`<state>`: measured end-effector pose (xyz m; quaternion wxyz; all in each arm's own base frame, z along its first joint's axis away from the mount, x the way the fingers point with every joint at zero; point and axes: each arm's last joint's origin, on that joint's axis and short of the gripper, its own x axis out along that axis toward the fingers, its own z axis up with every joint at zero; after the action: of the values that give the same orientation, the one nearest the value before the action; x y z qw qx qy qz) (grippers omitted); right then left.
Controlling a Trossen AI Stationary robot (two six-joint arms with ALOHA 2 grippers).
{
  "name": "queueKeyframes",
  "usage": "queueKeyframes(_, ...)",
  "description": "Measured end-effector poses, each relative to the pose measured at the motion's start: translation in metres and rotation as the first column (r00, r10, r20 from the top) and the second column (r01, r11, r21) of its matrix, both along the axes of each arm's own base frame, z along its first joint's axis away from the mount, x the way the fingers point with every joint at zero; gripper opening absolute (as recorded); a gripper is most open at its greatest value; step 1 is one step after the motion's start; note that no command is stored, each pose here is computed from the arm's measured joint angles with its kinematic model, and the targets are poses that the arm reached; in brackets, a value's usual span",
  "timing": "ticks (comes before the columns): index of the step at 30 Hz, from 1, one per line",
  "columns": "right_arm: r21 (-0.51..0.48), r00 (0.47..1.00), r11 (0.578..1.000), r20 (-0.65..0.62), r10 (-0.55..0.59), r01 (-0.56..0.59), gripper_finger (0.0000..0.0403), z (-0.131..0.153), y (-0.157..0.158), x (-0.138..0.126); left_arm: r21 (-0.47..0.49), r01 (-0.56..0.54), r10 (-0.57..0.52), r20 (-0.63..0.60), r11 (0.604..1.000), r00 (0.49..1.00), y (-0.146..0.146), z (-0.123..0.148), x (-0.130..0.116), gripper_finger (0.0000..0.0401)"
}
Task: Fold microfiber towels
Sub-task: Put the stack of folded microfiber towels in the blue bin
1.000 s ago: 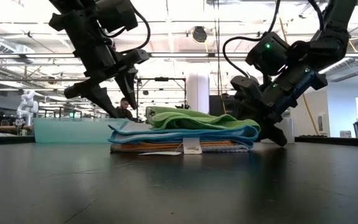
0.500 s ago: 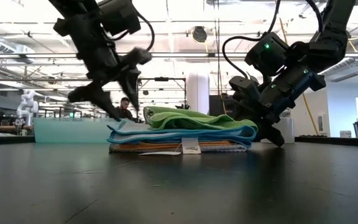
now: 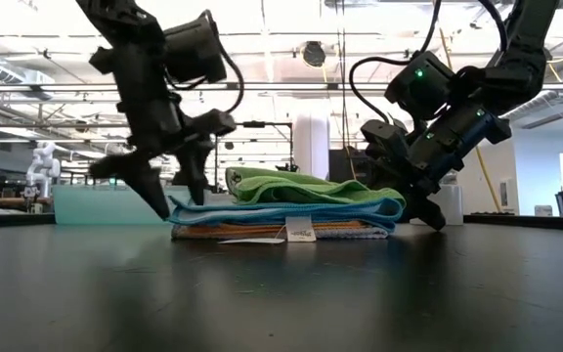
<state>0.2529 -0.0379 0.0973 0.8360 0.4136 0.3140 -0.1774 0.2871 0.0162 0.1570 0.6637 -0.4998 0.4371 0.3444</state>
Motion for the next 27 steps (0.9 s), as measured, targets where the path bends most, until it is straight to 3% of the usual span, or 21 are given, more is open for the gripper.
queueKeyframes(3,-0.001,1.0,1.0,0.004,0.003,-0.003,0.0102,0.0,0.0,0.0,-0.021,-0.026,0.026,0.024,0.999,0.999,0.0,-0.004,0.006,0.0228)
queueKeyframes(13,0.004,1.0,1.0,0.015,0.006,-0.006,0.0102,0.001,0.0,0.001,-0.037,-0.012,0.021,0.273,0.999,0.962,0.0,-0.028,0.045,0.0228)
queueKeyframes(19,0.012,1.0,1.0,0.013,0.019,-0.019,0.0102,0.001,0.001,0.001,-0.044,0.039,-0.026,0.265,0.998,0.964,-0.001,-0.037,0.048,0.0222)
queueKeyframes(23,0.013,1.0,1.0,0.014,0.02,-0.02,0.0102,0.001,0.001,0.001,-0.047,0.034,-0.022,0.245,0.998,0.969,0.001,-0.038,0.046,0.0158)
queueKeyframes(27,0.013,1.0,1.0,0.015,0.02,-0.02,0.0102,0.001,0.001,0.001,-0.021,0.079,-0.072,0.241,0.997,0.968,0.002,-0.039,0.046,0.0039)
